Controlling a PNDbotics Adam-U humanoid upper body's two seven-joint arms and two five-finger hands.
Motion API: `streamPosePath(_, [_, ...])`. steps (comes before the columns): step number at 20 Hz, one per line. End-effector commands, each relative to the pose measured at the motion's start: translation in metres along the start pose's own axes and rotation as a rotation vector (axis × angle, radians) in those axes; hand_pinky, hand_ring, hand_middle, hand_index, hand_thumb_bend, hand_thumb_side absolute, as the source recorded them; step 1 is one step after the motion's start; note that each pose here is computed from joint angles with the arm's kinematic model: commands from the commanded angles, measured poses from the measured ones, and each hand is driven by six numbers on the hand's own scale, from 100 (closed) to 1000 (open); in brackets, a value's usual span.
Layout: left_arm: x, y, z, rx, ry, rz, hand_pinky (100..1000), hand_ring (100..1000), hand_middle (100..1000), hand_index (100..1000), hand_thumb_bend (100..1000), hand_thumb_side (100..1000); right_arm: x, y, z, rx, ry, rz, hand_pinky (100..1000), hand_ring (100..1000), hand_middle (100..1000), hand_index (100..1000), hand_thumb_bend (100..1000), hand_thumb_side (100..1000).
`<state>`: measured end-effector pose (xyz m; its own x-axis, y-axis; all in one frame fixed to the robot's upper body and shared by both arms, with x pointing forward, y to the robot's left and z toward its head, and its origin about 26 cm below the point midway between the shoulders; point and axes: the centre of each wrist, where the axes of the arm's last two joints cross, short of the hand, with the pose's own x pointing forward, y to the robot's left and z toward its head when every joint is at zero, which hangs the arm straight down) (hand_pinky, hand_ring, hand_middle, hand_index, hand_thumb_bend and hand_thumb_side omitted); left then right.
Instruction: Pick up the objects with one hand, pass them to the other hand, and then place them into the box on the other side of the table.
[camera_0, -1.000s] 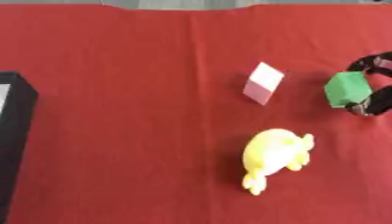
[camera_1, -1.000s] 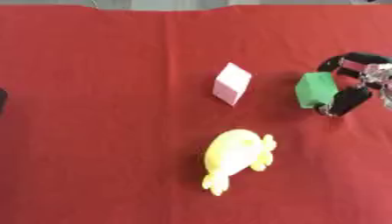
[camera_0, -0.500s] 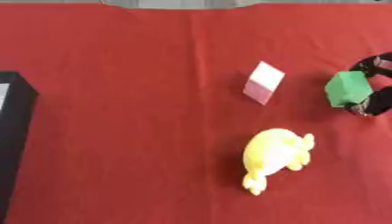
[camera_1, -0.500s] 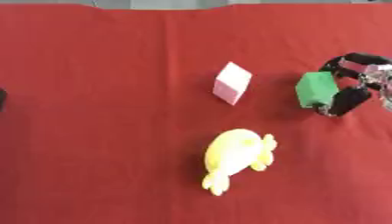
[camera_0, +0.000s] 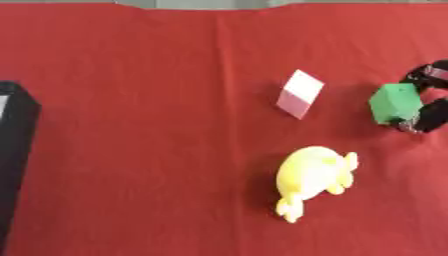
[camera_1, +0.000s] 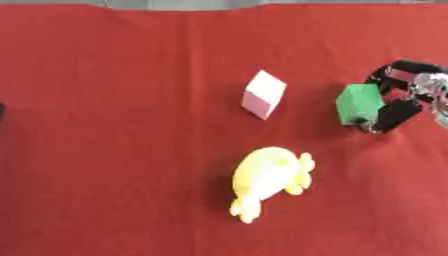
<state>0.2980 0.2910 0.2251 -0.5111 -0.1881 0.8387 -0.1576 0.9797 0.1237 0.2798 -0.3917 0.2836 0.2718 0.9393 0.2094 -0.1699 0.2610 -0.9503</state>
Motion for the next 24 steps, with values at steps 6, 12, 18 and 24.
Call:
streamPosePath(6, [0.006, 0.003, -0.002, -0.006, -0.026, -0.017, 838, 857, 577, 717, 100, 682, 0.006, -0.009, 0.006, -0.029, -0.025, 0.016, 949, 811, 631, 653, 354, 100])
streamPosePath(12, [0.006, 0.003, -0.001, -0.008, -0.024, -0.018, 839, 857, 577, 717, 100, 680, 0.008, -0.009, 0.006, -0.035, -0.026, 0.007, 934, 788, 586, 601, 370, 100])
streamPosePath(18, [0.006, 0.004, -0.001, -0.011, -0.021, -0.019, 839, 861, 577, 717, 100, 675, 0.011, -0.013, 0.009, -0.067, -0.029, -0.024, 912, 767, 570, 578, 332, 100])
streamPosePath(24, [0.006, 0.005, -0.001, -0.018, -0.018, -0.022, 840, 863, 577, 717, 100, 664, 0.018, -0.019, 0.014, -0.124, -0.067, -0.079, 889, 751, 564, 566, 269, 100])
